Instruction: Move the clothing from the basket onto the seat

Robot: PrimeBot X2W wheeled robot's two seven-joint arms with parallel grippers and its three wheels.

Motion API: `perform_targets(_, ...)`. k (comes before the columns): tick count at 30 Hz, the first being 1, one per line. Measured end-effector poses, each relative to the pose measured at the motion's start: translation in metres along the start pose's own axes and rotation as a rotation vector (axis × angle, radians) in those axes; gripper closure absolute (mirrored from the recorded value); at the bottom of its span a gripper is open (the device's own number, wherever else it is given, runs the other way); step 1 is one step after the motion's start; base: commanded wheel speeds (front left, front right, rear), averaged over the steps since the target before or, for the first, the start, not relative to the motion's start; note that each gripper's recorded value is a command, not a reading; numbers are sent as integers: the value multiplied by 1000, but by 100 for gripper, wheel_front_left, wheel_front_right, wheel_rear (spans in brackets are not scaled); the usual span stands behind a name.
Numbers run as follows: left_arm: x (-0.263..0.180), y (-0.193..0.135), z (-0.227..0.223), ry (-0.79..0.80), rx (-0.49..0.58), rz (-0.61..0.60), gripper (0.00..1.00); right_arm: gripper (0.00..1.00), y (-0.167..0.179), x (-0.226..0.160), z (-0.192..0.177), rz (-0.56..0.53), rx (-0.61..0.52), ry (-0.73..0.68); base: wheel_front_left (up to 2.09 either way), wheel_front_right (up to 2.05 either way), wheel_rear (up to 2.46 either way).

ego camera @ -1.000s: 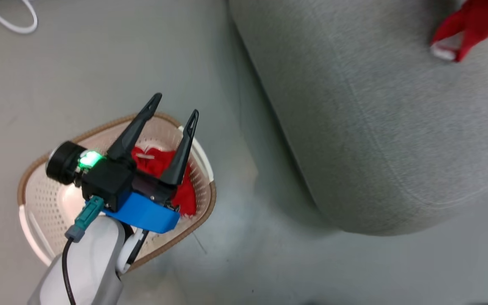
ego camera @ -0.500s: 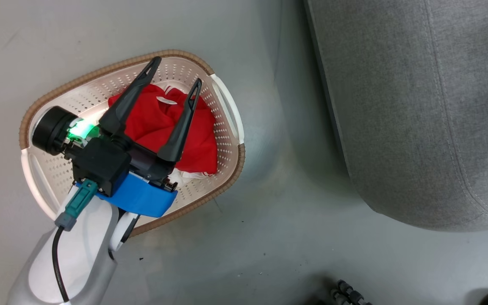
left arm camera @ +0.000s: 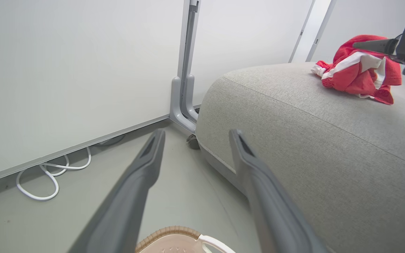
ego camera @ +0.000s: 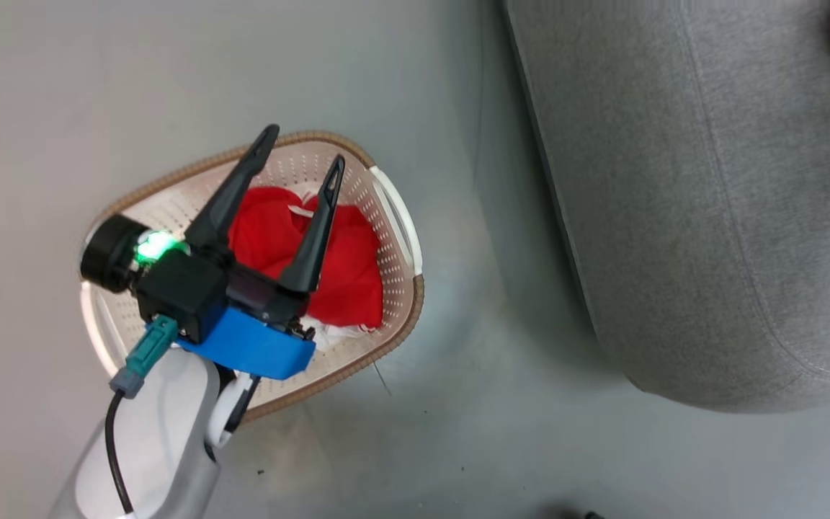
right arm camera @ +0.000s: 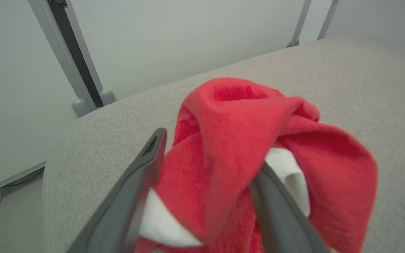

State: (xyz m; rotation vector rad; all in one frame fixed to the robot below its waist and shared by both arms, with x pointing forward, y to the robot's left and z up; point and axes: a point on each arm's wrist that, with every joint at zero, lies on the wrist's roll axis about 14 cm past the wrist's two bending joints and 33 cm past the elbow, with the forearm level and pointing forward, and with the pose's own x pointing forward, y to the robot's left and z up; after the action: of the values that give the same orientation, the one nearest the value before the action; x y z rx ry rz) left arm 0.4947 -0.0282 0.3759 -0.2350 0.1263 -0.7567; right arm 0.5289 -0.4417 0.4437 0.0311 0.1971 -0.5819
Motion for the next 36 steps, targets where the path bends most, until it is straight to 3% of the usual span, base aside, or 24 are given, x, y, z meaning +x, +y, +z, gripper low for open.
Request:
perform_targets(8,-29,-10,26,-11,-34,90,0,0,9,-42,3,90,-55,9,0,0,0)
perform_targets(16,-74,-19,68,-67,-8,203,0,0,25,-102,23,205,-64,-70,0,0,0)
perform_targets(25,-139,-7,98,-122,51,372,0,0,76,-178,42,409,-52,-195,0,0,0)
perform_targets(36,-211,22,104,-149,65,592,0,0,131,-249,27,609,15,-177,0,0,0)
